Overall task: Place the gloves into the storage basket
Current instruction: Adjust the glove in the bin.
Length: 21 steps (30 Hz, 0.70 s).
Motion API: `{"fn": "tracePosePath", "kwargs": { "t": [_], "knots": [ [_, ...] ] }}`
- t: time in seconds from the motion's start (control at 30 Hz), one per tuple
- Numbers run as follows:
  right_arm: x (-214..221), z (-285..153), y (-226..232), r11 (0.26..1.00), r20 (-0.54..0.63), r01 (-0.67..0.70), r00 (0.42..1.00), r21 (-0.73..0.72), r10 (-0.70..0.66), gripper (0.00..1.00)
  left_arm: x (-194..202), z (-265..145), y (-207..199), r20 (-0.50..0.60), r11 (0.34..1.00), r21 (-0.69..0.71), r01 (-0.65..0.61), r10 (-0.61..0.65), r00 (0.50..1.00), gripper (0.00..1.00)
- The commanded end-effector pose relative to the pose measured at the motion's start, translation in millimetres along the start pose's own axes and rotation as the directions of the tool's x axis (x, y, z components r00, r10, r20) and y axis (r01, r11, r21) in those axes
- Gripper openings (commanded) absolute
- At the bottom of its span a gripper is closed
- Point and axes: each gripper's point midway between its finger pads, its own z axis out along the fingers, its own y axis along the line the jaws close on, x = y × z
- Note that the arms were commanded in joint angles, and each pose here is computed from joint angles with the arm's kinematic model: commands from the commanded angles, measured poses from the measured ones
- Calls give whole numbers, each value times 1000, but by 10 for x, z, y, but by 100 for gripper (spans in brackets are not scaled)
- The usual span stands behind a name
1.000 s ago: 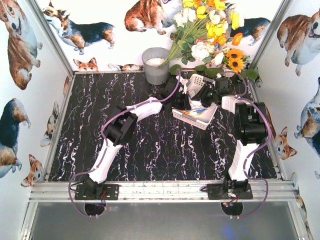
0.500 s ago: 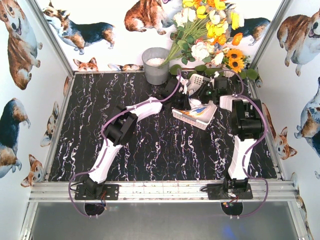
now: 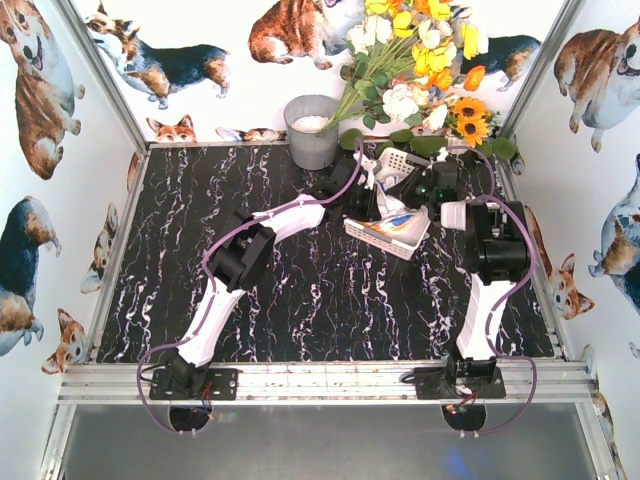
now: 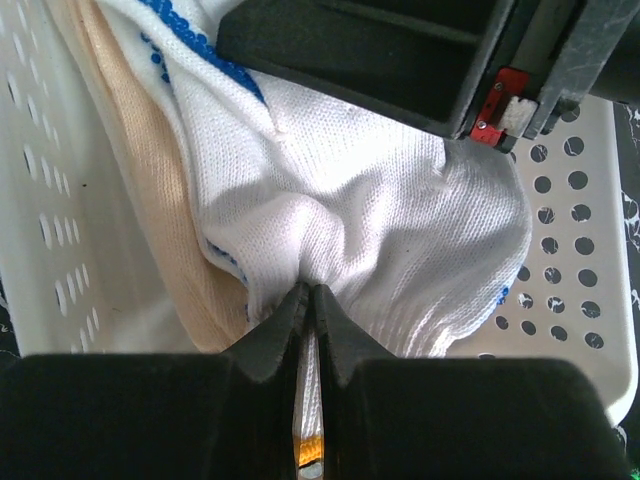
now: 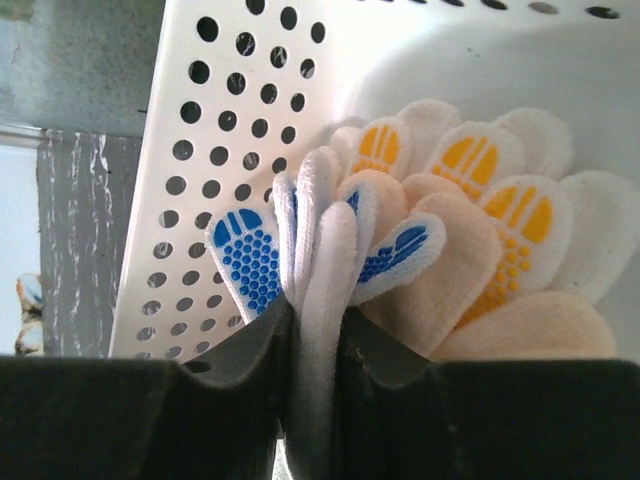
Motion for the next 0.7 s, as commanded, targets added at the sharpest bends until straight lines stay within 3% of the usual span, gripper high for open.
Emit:
{"fn": "tracePosePath", "kwargs": {
  "t": [0.0, 0.13, 0.37, 0.67],
  "knots": [
    [-402, -171, 119, 998, 168, 53, 984, 25, -56, 21, 389, 82, 257, -110, 998, -68, 13, -21, 994, 0],
    [-470, -245, 53, 994, 206, 75, 974, 81, -91, 23, 423, 79, 264, -121, 997, -70, 12, -20, 992, 0],
    [-636, -319, 138, 984, 220, 138, 962, 114, -160, 46, 423, 57, 274, -122, 997, -76, 8, -17, 992, 0],
    [-785, -676, 302, 960, 255, 223, 931, 169, -261, 54, 377, 48, 243, -108, 997, -72, 7, -15, 994, 0]
  ]
}}
